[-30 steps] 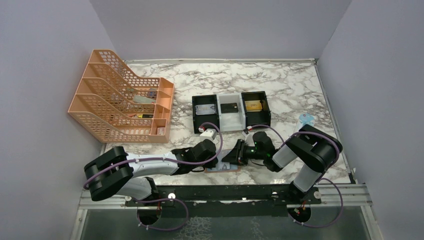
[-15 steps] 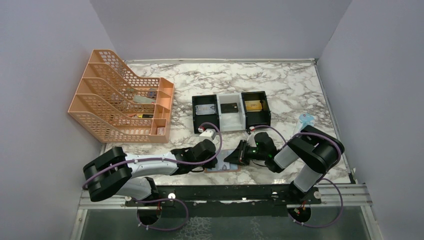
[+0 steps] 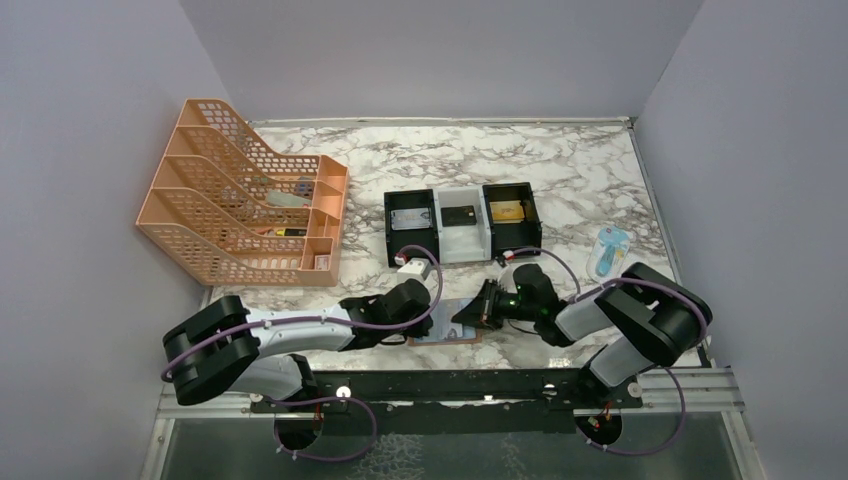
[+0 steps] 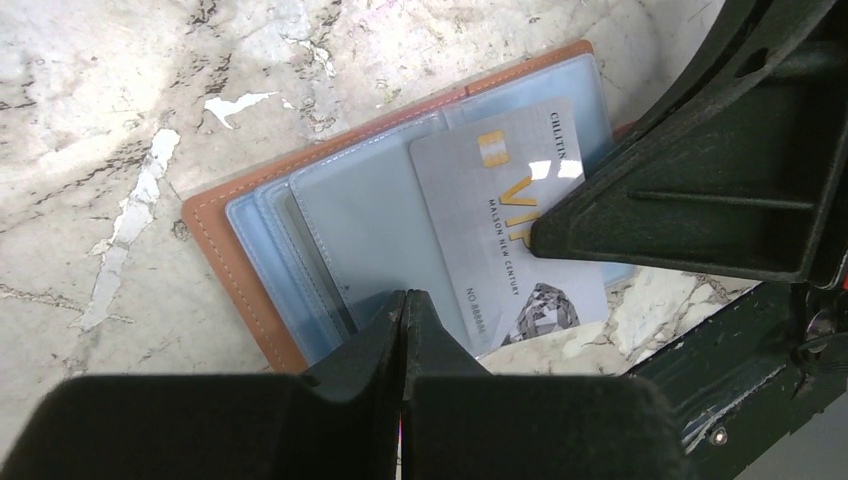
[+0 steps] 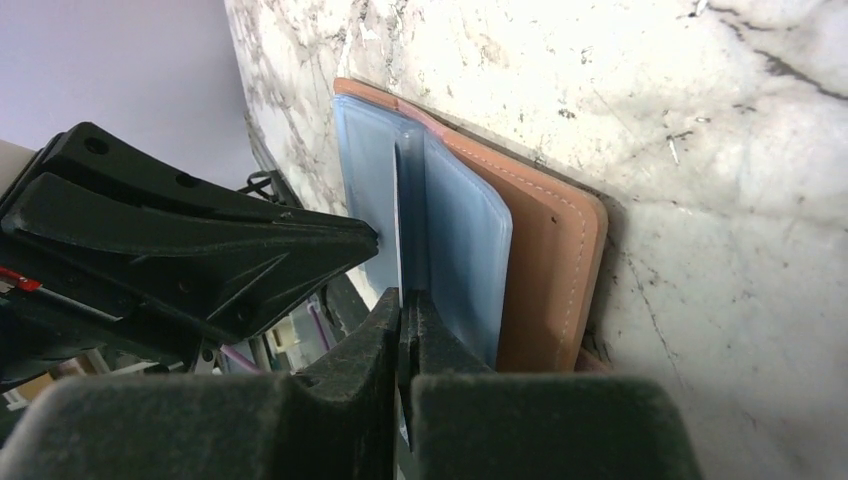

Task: Take the credit cards out of the card holder

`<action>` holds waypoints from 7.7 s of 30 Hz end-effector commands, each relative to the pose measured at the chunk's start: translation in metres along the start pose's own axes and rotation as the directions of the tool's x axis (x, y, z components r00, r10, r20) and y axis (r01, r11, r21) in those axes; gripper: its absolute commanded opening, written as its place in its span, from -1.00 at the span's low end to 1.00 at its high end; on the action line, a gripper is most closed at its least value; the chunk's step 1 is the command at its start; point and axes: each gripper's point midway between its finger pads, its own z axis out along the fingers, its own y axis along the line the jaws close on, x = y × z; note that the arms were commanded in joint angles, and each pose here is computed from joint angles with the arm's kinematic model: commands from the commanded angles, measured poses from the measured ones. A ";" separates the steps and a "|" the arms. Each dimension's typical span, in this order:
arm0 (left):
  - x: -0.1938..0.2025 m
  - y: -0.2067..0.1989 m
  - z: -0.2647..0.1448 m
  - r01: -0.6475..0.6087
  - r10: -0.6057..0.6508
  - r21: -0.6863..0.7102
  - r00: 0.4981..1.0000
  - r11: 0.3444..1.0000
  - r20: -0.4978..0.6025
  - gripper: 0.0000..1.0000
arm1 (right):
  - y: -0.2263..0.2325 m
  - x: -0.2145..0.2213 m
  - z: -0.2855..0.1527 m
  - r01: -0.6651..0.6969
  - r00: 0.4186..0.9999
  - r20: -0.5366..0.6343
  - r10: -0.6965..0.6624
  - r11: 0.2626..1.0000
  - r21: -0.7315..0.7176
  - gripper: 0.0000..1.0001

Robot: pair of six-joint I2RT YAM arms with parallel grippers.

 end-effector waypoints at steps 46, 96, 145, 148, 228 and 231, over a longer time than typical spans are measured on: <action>-0.124 0.105 -0.136 0.080 0.030 -0.369 0.959 0.926 0.282 0.98 | 0.132 -0.095 -0.059 0.801 0.508 0.409 -0.758 0.591 0.100 -0.98; -0.143 0.133 -0.175 0.121 0.105 -0.487 0.906 0.865 0.410 0.99 | 0.107 -0.224 0.104 0.803 -0.378 -0.306 -0.874 -0.474 0.360 -0.98; -0.141 0.132 -0.174 0.103 0.107 -0.480 0.914 0.871 0.391 0.99 | 0.077 -0.227 0.146 0.797 -0.456 -0.361 -0.813 -0.554 0.239 -0.16; -0.141 0.132 -0.174 0.103 0.107 -0.480 0.914 0.871 0.390 0.98 | 0.082 -0.228 0.145 0.802 -0.451 -0.345 -0.823 -0.544 0.247 -0.15; -0.141 0.138 -0.172 0.117 0.104 -0.508 0.917 0.853 0.385 0.99 | 0.024 -0.005 0.047 0.556 0.739 -0.147 -0.657 0.472 0.684 0.24; -0.141 0.138 -0.173 0.122 0.101 -0.503 0.914 0.856 0.392 0.98 | 0.017 -0.003 0.049 0.557 0.741 -0.162 -0.651 0.462 0.691 0.24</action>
